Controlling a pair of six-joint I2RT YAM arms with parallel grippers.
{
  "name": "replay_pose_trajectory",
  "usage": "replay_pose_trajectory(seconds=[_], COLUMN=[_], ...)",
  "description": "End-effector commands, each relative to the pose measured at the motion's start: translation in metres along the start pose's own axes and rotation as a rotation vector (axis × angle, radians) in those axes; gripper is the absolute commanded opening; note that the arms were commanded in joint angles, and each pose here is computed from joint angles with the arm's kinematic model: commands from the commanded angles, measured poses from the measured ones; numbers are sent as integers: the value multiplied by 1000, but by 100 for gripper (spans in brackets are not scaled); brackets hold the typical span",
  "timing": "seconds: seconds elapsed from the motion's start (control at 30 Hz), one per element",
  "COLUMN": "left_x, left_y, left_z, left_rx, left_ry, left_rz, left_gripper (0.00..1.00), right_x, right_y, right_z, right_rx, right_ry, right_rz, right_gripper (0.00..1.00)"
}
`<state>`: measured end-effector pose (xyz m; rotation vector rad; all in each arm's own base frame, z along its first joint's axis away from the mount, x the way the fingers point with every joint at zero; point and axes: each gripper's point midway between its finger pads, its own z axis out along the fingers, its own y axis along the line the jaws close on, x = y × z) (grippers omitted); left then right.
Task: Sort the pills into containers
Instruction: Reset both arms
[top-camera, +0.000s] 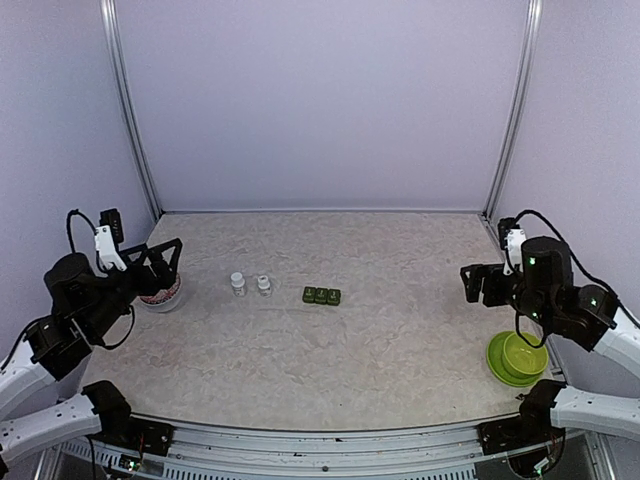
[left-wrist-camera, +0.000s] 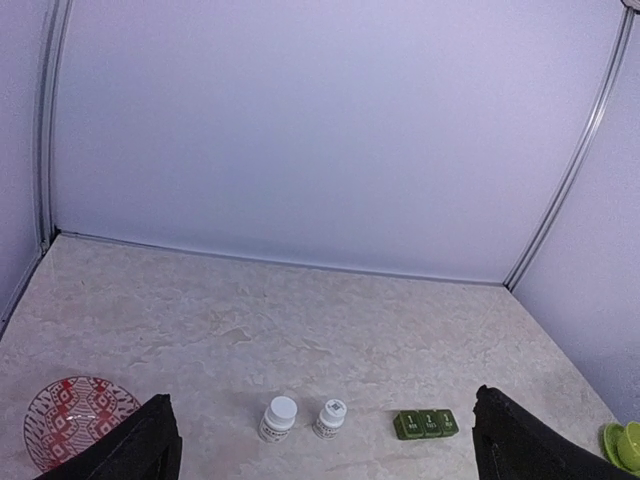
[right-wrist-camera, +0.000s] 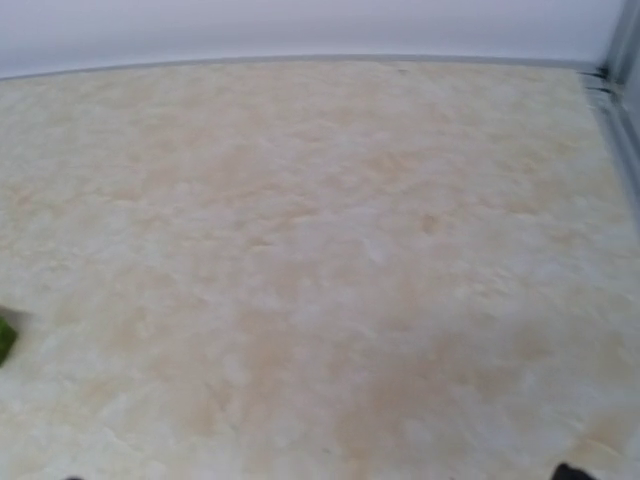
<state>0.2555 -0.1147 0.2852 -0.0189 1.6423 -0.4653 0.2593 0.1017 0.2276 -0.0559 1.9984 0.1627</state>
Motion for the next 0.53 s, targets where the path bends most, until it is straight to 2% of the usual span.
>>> replay_pose_trajectory(seconds=[0.0,0.2,0.5], left_x=[5,2,-6], left_y=[15,19,22], left_z=[-13,-15,-22], left_rx=[-40,-68,-86], left_ry=[9,52,58], left_rz=[53,104,122], left_gripper=[99,99,99], right_x=[-15,-32,-28], right_y=[-28,-34,-37], right_z=[-22,-38,-34], right_rx=[114,116,139], right_ry=[-32,-113,-99], right_rz=[35,55,71], right_gripper=[100,100,100])
